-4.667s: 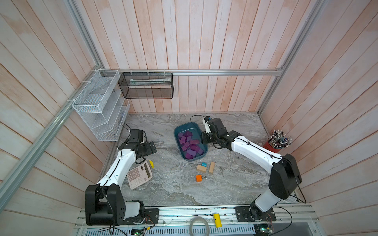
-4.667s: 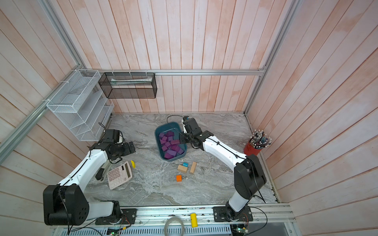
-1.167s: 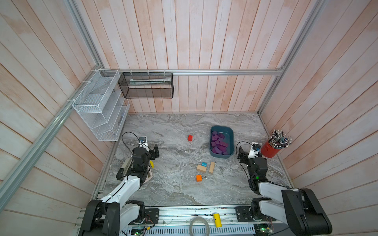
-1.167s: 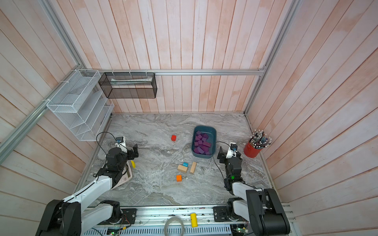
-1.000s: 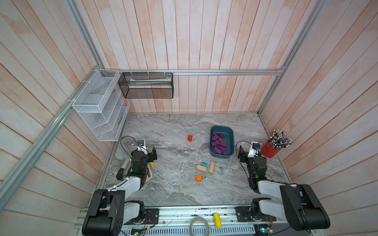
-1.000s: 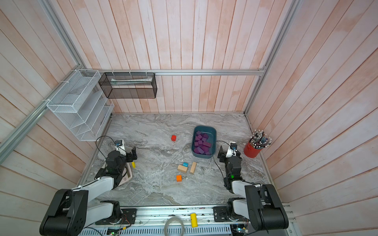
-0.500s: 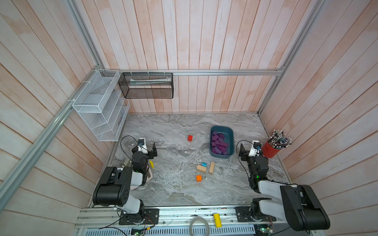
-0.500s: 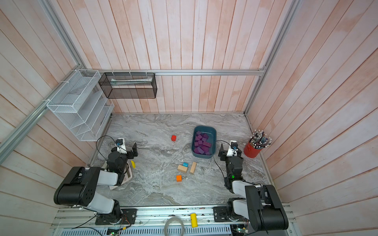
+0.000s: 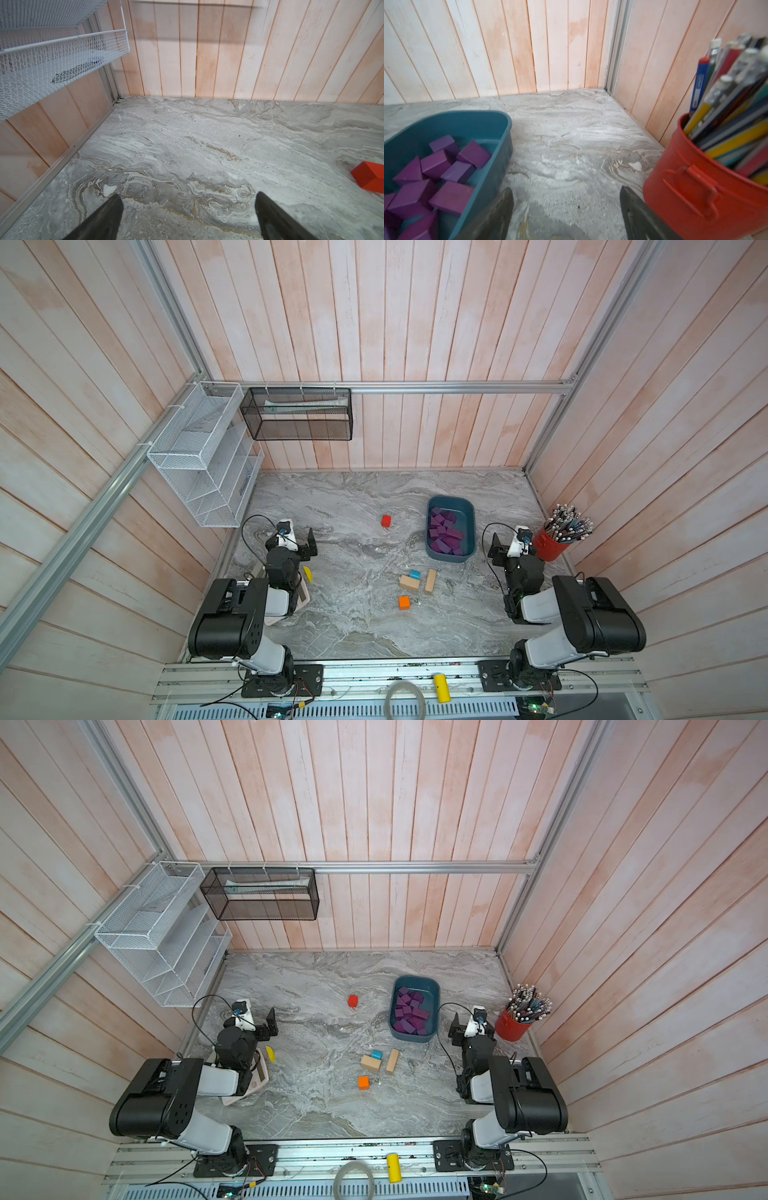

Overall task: Pick purple bricks into the storage bin
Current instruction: Reset both arms

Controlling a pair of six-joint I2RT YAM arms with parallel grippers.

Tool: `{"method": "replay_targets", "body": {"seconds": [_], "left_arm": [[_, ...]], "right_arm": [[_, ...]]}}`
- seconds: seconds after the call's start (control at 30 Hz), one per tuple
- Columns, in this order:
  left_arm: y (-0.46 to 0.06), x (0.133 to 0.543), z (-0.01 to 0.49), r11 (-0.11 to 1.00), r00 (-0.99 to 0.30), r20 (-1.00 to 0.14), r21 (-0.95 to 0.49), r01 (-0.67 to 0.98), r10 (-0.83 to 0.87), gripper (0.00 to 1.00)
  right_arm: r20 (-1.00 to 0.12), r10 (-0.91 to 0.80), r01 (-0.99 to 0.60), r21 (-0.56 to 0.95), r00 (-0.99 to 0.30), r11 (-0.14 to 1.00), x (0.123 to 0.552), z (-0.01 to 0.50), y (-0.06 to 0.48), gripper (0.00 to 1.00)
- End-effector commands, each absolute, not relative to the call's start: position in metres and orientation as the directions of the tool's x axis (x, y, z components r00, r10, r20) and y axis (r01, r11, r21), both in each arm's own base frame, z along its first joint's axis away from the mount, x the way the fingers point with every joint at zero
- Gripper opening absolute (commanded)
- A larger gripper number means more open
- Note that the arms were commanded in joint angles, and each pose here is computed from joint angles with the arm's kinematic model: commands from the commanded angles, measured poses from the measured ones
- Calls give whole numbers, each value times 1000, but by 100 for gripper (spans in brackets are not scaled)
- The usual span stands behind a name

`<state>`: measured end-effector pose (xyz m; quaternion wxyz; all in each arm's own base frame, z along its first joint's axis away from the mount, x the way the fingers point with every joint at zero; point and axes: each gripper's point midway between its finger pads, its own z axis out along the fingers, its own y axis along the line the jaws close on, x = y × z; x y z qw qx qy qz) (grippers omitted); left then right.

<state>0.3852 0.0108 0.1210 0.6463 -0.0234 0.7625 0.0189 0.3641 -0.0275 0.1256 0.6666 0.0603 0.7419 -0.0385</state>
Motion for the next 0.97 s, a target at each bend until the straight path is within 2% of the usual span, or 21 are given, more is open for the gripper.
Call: {"method": "replay_targets", "body": {"seconds": [0.0,0.03,0.07,0.93], "left_arm": [[11,391,127,998,-150,-988,-17,-54,-25,100],[11,391,127,998,-152,-988,-17,-52,-25,100],[11,391,127,998,-151,-988,-18,-52,-26,100],[11,391,127,999,-151,-988,-20,-50,-28,100]], "right_arm": [[-989,64,148,44,-130,988,376,125,-31,83],[-988,61,146,41,-140,988,376,124,-31,95],[-988,63,147,43,-138,988,376,124,-31,98],[-988,53,139,33,-144,990,377,124,-29,98]]}}
